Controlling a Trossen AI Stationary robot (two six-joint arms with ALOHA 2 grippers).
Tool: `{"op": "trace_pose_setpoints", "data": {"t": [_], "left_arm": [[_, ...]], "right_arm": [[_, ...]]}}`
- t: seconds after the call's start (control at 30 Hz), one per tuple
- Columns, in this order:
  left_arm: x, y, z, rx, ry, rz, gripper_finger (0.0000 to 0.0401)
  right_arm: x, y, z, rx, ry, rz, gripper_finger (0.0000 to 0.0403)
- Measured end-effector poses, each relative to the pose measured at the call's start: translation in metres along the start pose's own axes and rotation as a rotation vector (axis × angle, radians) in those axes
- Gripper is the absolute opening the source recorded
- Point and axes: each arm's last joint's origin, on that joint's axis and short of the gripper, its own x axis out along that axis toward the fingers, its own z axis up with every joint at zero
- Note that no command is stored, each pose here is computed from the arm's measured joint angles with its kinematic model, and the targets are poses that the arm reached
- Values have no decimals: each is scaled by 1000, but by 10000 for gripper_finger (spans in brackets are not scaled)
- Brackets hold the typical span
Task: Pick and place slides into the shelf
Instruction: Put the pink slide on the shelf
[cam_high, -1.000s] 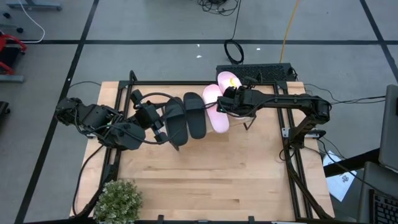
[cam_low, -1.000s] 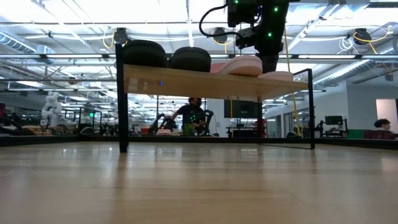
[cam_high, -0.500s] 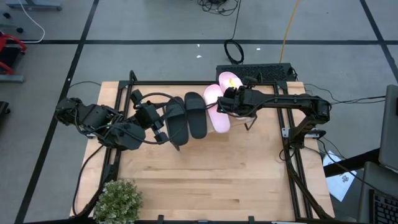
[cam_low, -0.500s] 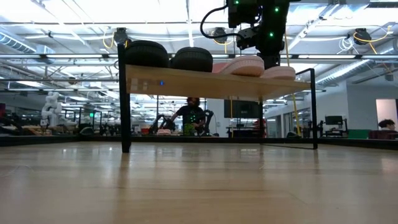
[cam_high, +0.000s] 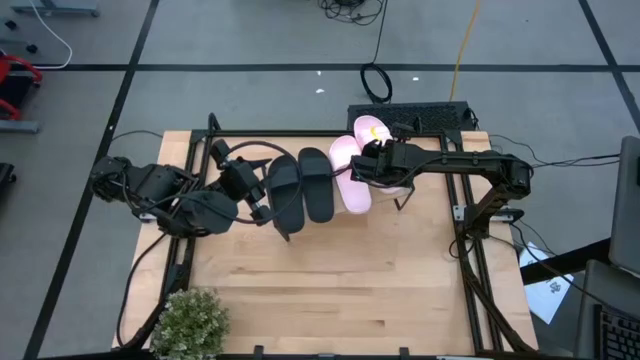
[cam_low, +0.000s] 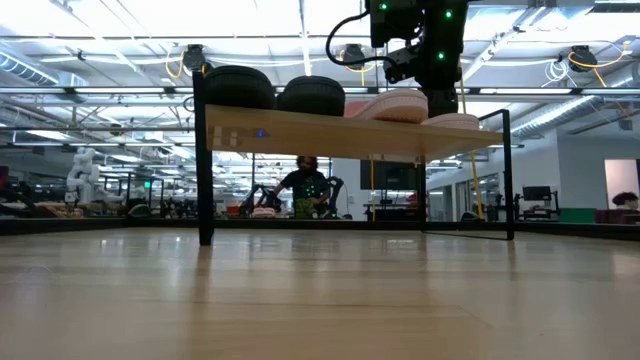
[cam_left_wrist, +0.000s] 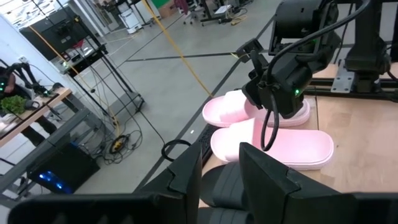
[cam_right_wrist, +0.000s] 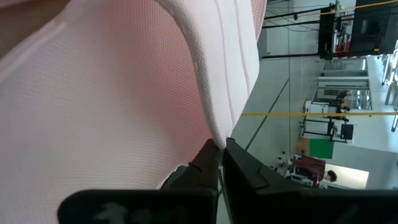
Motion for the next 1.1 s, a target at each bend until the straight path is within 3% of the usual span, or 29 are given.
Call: {"op": "trace_pose_setpoints", "data": {"t": [0.27,0.9,1.1], "left_arm": [[0,0,0,-1,1,1,113],[0,0,0,-4,1,-1,113],[0,0,0,-7,1,-1,113]], "right_arm": [[-4,3,0,-30,-12,8,30],[-24,7,-3,-82,-99,19,183],[-28,7,1,-150,-147,17,195]]}}
